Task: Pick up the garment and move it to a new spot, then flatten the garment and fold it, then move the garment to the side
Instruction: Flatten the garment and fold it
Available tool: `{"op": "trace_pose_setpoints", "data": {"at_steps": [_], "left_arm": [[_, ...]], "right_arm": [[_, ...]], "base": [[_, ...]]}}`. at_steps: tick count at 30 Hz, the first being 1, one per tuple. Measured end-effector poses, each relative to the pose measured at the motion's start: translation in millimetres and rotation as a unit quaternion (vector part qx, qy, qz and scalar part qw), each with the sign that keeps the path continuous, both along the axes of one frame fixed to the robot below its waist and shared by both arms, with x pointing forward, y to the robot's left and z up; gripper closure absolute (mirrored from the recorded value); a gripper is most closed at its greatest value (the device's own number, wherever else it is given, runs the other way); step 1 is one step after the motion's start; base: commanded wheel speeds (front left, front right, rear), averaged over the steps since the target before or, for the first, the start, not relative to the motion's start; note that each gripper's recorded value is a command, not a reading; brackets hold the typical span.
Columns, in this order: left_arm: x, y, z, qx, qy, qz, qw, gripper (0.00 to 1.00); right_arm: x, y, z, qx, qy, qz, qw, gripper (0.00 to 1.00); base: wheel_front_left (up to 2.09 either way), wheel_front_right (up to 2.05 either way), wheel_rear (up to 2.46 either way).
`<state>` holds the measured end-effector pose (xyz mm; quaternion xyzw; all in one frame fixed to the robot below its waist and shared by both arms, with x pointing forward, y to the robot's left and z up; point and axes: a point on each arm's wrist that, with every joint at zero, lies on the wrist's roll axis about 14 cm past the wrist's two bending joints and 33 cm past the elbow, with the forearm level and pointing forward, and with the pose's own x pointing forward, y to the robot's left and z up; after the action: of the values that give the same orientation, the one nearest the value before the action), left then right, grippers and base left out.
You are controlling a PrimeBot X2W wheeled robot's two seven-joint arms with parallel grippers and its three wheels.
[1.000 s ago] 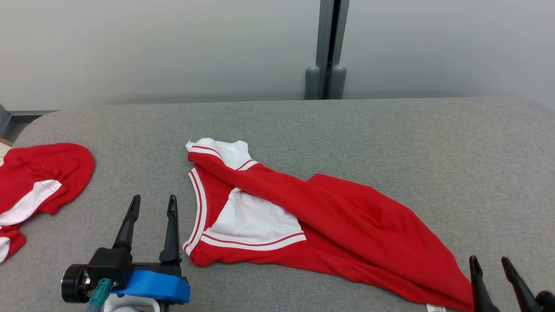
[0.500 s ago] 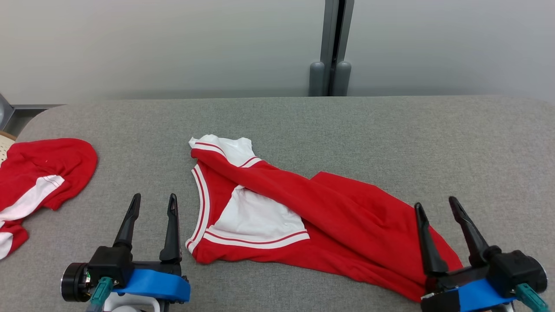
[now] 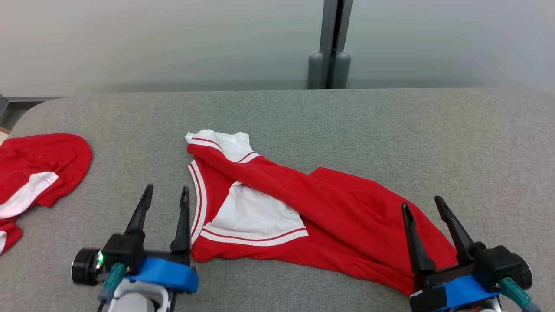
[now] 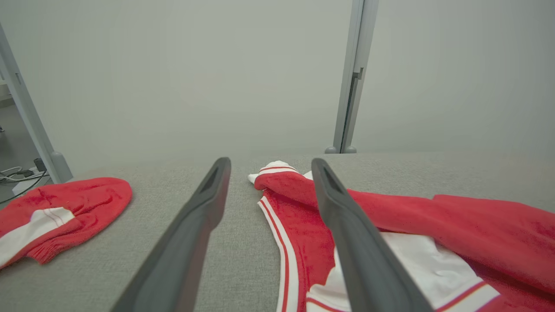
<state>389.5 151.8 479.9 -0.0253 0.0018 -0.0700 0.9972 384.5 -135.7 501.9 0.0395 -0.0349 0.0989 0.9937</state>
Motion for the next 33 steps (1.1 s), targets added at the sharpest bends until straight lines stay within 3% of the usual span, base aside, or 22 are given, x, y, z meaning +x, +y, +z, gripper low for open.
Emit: {"op": "trace_pose_setpoints", "data": {"at_steps": [10, 22, 33], "left_arm": [[41, -39, -1, 0.019, 0.006, -0.077, 0.997, 0.0], [38, -65, -74, 0.019, 0.171, -0.137, 0.975, 0.0], [29, -75, -110, 0.022, 0.254, -0.162, 0.953, 0.0]], "right_arm": [[3, -9, -6, -0.002, 0.008, -0.013, 1.0, 0.0], [3, -22, -15, -0.003, 0.022, -0.032, 0.999, 0.0], [7, -25, -15, -0.003, 0.023, -0.036, 0.999, 0.0]], "base": [[0.0, 0.0, 0.0], [0.0, 0.0, 0.0], [0.0, 0.0, 0.0]]}}
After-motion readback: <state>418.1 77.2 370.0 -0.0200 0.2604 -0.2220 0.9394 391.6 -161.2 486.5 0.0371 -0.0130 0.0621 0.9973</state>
